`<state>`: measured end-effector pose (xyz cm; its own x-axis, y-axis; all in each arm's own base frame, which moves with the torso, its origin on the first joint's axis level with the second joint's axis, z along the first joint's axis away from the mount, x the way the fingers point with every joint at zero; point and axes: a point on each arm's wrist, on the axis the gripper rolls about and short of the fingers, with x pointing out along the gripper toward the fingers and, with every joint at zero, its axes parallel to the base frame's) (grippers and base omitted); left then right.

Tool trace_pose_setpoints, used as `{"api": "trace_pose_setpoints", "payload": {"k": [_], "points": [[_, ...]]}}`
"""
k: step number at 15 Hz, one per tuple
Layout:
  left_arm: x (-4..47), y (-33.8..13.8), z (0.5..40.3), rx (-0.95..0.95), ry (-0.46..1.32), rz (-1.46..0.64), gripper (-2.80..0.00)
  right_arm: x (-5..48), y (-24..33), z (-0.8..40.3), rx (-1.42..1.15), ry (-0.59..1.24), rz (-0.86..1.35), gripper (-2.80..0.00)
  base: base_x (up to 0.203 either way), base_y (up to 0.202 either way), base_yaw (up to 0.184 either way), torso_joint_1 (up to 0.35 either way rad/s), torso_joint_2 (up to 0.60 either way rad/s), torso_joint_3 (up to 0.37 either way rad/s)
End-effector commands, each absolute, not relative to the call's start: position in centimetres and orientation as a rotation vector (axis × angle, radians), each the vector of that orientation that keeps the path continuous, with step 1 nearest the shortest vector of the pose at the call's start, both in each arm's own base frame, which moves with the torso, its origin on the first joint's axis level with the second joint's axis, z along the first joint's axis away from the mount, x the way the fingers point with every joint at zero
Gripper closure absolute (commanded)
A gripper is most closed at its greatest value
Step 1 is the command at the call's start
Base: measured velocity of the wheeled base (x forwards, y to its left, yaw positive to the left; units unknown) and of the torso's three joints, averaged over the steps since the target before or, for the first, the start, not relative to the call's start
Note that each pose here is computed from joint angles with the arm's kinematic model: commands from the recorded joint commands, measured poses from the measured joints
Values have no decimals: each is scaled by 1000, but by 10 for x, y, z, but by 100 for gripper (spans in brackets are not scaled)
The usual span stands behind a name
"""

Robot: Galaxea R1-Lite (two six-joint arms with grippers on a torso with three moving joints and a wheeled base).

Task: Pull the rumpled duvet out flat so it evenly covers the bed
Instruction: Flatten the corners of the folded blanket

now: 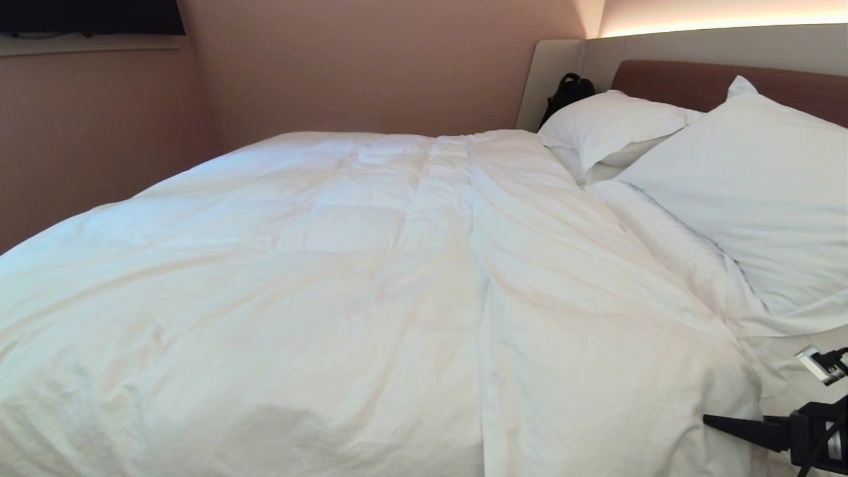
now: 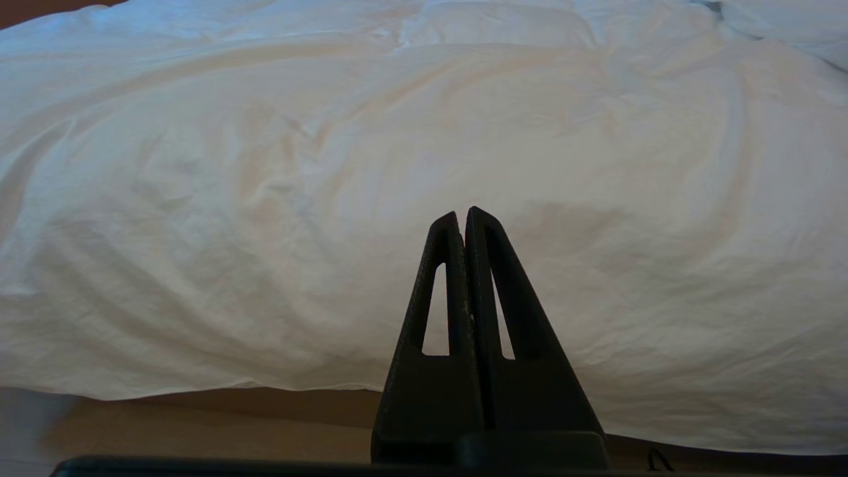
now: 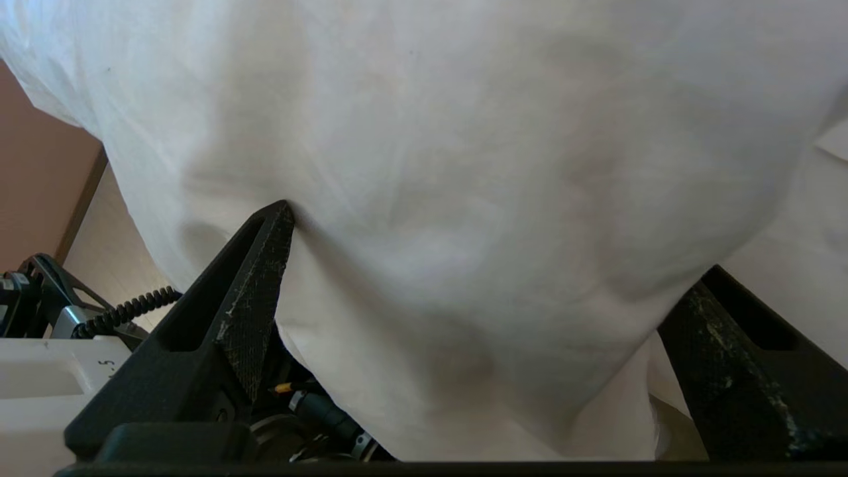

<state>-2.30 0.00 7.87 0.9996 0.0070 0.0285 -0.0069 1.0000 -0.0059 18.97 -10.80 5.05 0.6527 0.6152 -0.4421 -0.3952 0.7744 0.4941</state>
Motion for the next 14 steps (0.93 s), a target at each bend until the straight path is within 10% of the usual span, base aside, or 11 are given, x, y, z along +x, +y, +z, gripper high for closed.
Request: {"api": "trace_pose_setpoints", "payload": {"k": [1, 4, 5, 14], "points": [[-23, 0, 79, -6, -29, 8, 0, 192, -106, 49, 377, 636, 607, -280, 0, 0, 0, 0, 0, 0], [-23, 0, 79, -6, -29, 8, 0, 192, -106, 48, 381, 640, 607, -280, 0, 0, 0, 0, 0, 0], [-23, 0, 79, -6, -29, 8, 0, 192, -106, 48, 382, 639, 607, 0, 0, 0, 0, 0, 0, 0], [-23, 0, 79, -6, -29, 8, 0, 187, -103, 49, 391, 645, 603, 0, 0, 0, 0, 0, 0, 0]]}}
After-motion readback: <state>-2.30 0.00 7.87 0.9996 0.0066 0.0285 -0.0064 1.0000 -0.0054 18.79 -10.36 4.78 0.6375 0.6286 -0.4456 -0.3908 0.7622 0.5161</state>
